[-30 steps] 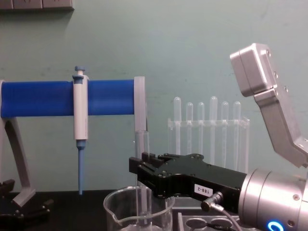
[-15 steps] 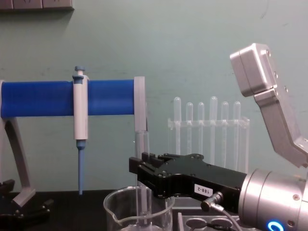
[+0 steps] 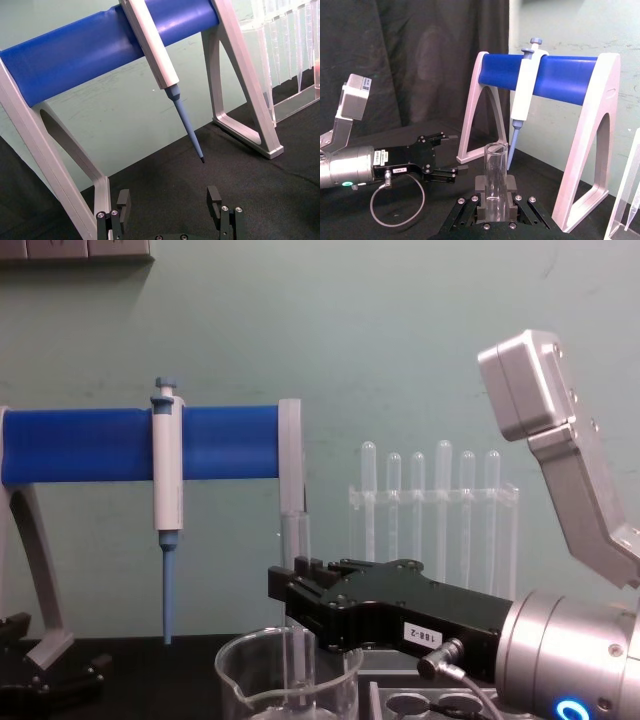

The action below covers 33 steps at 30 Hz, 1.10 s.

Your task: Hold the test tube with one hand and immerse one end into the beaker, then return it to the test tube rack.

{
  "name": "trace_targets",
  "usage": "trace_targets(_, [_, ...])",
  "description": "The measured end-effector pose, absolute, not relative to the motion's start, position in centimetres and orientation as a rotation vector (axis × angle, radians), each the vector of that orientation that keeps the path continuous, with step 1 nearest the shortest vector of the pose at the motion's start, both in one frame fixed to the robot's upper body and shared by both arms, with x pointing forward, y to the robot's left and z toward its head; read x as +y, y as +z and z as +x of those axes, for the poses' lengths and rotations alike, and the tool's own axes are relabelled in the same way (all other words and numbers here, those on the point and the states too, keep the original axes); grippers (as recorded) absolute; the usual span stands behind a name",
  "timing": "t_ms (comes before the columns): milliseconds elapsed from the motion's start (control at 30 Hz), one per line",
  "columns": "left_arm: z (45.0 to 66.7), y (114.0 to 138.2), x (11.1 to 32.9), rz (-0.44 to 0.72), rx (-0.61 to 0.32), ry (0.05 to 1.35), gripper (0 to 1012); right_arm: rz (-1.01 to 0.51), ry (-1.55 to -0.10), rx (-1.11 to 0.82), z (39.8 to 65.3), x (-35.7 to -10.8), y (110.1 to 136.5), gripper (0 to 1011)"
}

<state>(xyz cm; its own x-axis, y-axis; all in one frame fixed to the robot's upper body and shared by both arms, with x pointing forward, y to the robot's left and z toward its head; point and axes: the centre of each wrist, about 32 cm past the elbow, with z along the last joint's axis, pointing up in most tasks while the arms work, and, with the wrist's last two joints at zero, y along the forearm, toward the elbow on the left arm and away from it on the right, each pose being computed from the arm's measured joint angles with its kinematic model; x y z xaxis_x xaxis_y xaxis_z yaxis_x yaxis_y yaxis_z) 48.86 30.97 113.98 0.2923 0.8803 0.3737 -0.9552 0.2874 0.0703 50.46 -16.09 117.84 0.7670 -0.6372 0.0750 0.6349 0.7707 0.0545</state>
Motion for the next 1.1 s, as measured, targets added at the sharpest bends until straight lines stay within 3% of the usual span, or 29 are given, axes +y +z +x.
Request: trace_targets(1100, [48.86,113.98,30.97,0.304,-0.285,1.248,1000,0.026,-0.691,-0.091,50.45,-16.09,117.84,226])
